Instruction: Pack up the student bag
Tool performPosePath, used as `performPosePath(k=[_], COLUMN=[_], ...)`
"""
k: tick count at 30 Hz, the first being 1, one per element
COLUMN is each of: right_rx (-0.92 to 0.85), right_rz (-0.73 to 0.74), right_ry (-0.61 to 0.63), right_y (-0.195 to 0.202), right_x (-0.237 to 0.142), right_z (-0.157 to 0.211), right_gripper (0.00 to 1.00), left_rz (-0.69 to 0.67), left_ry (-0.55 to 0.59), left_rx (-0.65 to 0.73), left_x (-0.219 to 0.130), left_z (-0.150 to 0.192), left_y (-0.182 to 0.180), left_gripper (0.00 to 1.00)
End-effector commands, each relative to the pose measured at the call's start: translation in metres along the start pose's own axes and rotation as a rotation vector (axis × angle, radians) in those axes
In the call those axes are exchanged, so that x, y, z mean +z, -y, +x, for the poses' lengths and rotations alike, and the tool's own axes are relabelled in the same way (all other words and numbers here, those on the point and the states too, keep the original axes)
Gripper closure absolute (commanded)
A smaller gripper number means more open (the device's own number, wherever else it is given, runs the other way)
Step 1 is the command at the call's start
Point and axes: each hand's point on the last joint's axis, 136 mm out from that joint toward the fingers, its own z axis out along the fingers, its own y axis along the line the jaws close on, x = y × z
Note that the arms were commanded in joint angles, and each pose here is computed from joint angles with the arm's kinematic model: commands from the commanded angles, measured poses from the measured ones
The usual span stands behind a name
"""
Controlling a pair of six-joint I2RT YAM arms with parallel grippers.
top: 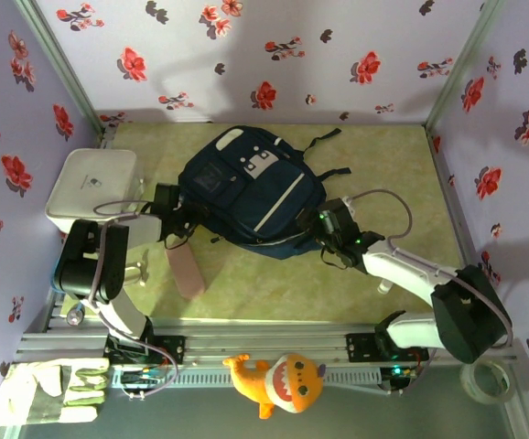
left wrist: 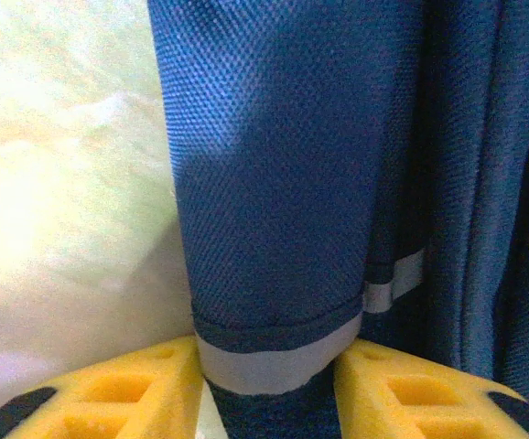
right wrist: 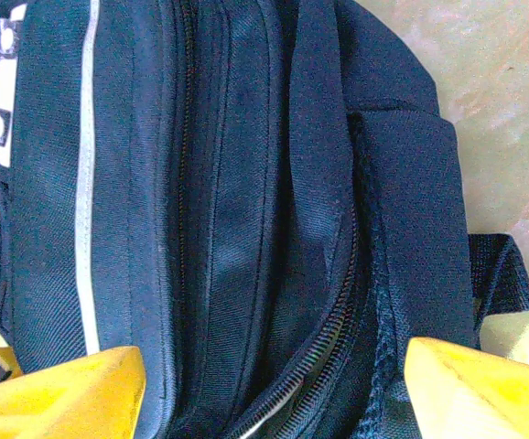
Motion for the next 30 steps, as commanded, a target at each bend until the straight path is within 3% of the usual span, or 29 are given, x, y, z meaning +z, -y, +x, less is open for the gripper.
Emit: performPosePath(k=[1, 6, 12, 19, 30], right_rx=[0.028, 0.033, 0.034, -0.012, -0.110], right_rz=[0.003, 0.028, 0.045, 0.105, 0.098], right_ry=[-0.005, -0.024, -0.034, -0.004, 0.012], right_y=[0.001, 0.008, 0.014, 0.024, 0.014], right_x=[0.004, 0.013, 0.023, 0.035, 0.074], right_z=[0.004, 0.010, 0.014, 0.005, -0.041], right_gripper=[0.25, 0.29, 0.41, 0.47, 0.47], left_rz=[0.028, 0.040, 0.072, 0.117, 0.185], left_ry=[0.011, 0.018, 0.037, 0.073, 0.071], left_rx=[-0.027, -0.025, -0.005, 0.047, 0.096], left_x=[0.004, 0.002, -0.009, -0.037, -0.059], left_z=[-0.004, -0.007, -0.011, -0.015, 0.004], left_y=[0.001, 0.007, 0.020, 0.039, 0.074], left_gripper=[0.63, 0.76, 1.00, 1.00, 1.00])
